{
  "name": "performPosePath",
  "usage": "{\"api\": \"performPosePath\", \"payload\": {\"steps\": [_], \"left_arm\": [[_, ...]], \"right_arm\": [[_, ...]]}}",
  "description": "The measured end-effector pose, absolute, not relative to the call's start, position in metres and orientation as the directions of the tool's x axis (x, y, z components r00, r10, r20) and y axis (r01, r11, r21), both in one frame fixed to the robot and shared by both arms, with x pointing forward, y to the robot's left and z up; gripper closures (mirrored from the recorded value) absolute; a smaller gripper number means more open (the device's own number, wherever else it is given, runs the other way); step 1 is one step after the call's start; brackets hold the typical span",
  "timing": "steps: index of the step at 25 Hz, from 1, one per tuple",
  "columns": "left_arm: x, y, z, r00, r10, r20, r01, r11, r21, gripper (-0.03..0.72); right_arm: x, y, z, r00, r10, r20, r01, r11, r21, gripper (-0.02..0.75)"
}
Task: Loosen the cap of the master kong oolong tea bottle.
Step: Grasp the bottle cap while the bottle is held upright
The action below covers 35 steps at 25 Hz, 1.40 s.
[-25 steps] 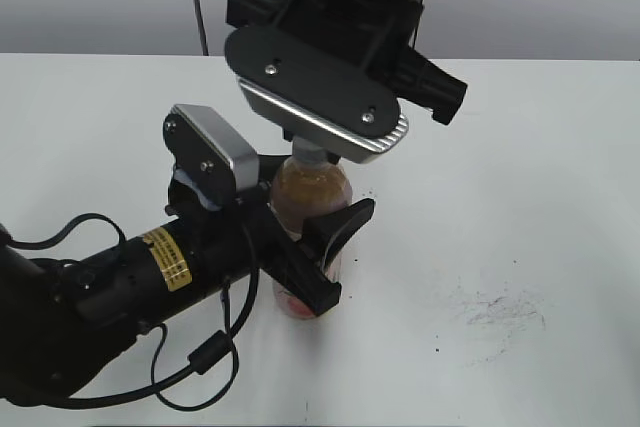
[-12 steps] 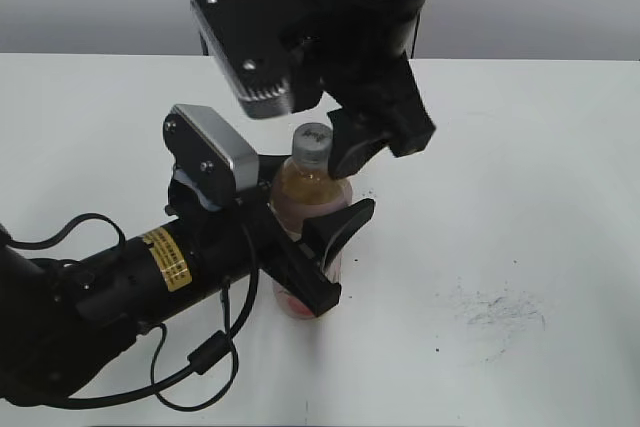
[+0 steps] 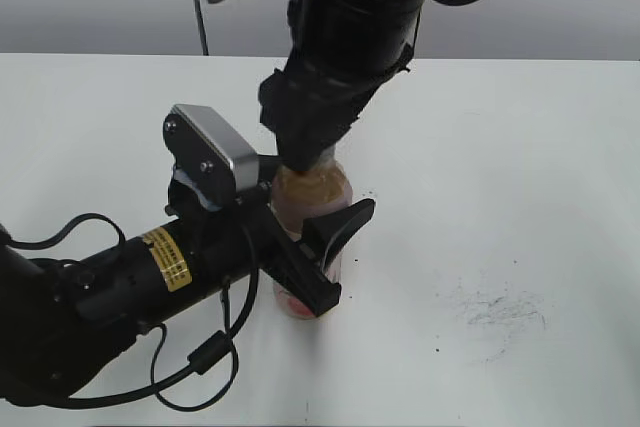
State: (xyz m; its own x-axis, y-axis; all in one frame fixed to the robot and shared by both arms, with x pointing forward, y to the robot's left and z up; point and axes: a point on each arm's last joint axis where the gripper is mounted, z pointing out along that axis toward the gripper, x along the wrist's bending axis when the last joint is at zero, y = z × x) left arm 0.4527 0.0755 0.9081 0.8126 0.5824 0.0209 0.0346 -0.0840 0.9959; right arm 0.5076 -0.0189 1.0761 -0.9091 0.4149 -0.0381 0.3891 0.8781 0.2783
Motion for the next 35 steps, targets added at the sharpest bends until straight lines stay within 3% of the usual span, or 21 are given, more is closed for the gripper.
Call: {"api": "performPosePath", "payload": {"steps": [7,14,16,20,27,35], "left_arm": [[0.4527,0.0755,0.9081,0.813,0.582,0.022,0.034,-0.085,0.996,0.241],[0.4527,0.0755,0.9081,0.813,0.582,0.025,0.032,-0.086,0.996,0.241],[0.4527,0.0755,0.9081,0.813,0.582,0.025,0.032,-0.086,0.996,0.241],[0.4527,0.0756,0.9081,0.812,0.583,0.024,0.032,-0.086,0.996,0.241],[0.4526,0.0755,0.9081,0.813,0.581,0.026,0.030,-0.087,0.996,0.241],[0.4525,0.0754,0.9081,0.814,0.580,0.029,0.028,-0.089,0.996,0.241]], "right_arm": [[0.5058,-0.0170,1.0763,-0.763,0.643,0.071,0.634,0.721,0.280,0.252],[0.5050,-0.0163,1.0764,-0.742,0.664,0.092,0.660,0.698,0.278,0.446],[0.5050,-0.0163,1.0764,-0.766,0.638,0.082,0.632,0.722,0.281,0.462],[0.5048,-0.0160,1.0765,-0.848,0.527,0.044,0.516,0.806,0.291,0.462],[0.5048,-0.0159,1.0765,-0.977,0.202,-0.063,0.176,0.941,0.288,0.462],[0.5039,-0.0157,1.0765,-0.941,-0.281,-0.187,-0.320,0.920,0.227,0.462]]}}
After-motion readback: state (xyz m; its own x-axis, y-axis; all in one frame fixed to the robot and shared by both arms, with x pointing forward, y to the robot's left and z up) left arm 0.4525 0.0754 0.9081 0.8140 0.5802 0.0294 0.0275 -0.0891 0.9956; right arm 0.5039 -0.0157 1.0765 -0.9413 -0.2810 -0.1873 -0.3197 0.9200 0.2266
